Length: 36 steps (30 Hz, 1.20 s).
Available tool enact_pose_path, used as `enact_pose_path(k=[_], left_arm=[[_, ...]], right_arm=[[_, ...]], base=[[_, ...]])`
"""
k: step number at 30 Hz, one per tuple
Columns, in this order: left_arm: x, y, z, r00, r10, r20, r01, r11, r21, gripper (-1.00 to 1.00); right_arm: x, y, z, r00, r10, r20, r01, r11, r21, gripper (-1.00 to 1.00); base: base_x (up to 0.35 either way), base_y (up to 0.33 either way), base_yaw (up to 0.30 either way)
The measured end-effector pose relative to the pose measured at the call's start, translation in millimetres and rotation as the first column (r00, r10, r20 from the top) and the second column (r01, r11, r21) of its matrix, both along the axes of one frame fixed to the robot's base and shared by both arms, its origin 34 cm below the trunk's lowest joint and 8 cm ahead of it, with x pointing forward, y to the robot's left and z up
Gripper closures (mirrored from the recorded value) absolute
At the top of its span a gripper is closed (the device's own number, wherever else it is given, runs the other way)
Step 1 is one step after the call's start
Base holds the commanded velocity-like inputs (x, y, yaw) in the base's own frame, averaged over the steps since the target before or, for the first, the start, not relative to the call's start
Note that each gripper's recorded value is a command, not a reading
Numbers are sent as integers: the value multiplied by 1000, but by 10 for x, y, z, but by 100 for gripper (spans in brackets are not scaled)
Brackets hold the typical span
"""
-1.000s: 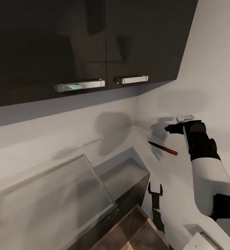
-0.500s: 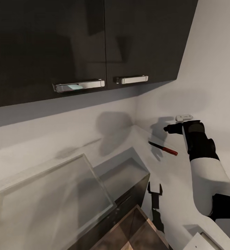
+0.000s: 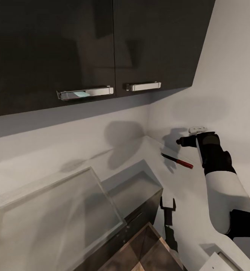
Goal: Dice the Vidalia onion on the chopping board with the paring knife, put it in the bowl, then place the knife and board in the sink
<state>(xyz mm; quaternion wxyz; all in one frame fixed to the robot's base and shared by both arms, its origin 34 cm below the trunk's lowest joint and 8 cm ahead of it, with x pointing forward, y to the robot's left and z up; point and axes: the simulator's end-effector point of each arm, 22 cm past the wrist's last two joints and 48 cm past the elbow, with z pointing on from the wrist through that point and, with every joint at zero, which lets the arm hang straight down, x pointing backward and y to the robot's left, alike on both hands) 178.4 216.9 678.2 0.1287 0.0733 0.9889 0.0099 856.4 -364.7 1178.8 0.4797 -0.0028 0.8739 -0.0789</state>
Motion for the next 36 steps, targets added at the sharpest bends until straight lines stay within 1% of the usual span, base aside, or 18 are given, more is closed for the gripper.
enact_pose_path(k=[9,27,34,36], left_arm=[[-1,0,0,1000,0,0,0,1000,0,-100],[-63,-8,-9,1000,5,-24,-5,1000,1,-100],[-107,-84,-13,999,13,-42,-13,1000,-7,-100],[-152,-84,-21,998,12,-63,-12,1000,-4,-100]], right_arm=[[0,2,-10,1000,0,-2,0,1000,1,-100],[32,-70,-199,1000,-10,-28,10,1000,-2,-100],[46,-97,-284,999,-14,-40,14,1000,-6,-100],[51,-98,-308,999,-14,-43,14,1000,-6,-100]], base=[[0,0,0],[0,0,0],[0,0,0],[0,0,0]])
